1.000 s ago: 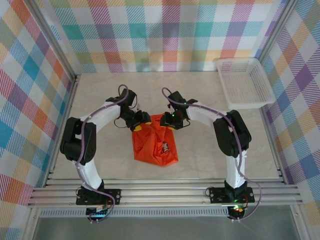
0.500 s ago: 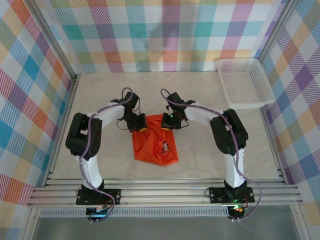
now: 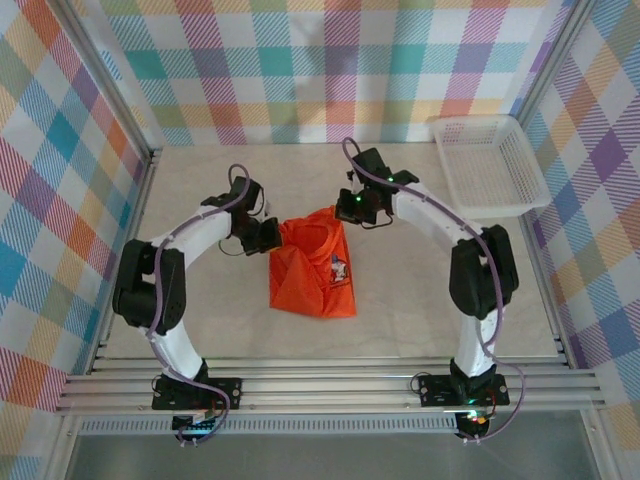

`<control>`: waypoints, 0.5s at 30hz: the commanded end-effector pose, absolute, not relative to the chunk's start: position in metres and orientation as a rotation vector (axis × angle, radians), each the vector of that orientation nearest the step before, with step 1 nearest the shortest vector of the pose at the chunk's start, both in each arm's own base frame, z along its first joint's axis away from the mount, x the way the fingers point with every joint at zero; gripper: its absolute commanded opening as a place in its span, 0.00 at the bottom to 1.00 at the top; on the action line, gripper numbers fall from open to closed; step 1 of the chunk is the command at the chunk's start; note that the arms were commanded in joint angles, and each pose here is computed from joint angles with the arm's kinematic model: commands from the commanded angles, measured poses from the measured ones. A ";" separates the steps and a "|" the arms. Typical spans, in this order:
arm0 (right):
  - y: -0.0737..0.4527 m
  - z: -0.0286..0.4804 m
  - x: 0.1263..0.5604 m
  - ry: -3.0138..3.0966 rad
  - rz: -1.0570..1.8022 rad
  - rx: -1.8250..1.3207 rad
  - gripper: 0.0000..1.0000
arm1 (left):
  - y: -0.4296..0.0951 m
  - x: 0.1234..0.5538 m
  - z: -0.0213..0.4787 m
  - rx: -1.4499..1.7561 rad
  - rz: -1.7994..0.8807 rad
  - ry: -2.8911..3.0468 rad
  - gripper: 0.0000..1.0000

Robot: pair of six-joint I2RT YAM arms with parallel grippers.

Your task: Fold the inside-out t-shirt

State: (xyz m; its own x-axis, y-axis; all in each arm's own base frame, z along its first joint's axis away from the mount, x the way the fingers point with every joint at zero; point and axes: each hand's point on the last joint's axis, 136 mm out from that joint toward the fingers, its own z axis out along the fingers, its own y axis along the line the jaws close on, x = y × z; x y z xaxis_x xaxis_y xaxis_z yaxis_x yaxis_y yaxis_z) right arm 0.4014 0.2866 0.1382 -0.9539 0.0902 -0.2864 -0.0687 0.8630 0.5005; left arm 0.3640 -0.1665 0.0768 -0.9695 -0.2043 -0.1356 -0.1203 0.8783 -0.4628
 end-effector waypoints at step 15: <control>0.277 0.105 0.397 2.861 0.661 0.023 0.52 | -0.180 0.351 0.120 -0.241 -0.959 2.740 0.62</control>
State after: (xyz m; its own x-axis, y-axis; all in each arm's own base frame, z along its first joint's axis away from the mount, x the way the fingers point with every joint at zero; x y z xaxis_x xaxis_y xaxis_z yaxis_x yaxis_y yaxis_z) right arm 0.4111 0.2907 0.0658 -0.9861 0.0576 -0.1558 -0.0153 0.9024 0.4307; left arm 0.3627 -0.1635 0.0842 -0.9633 -0.2208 -0.1524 -0.1145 0.8522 -0.5105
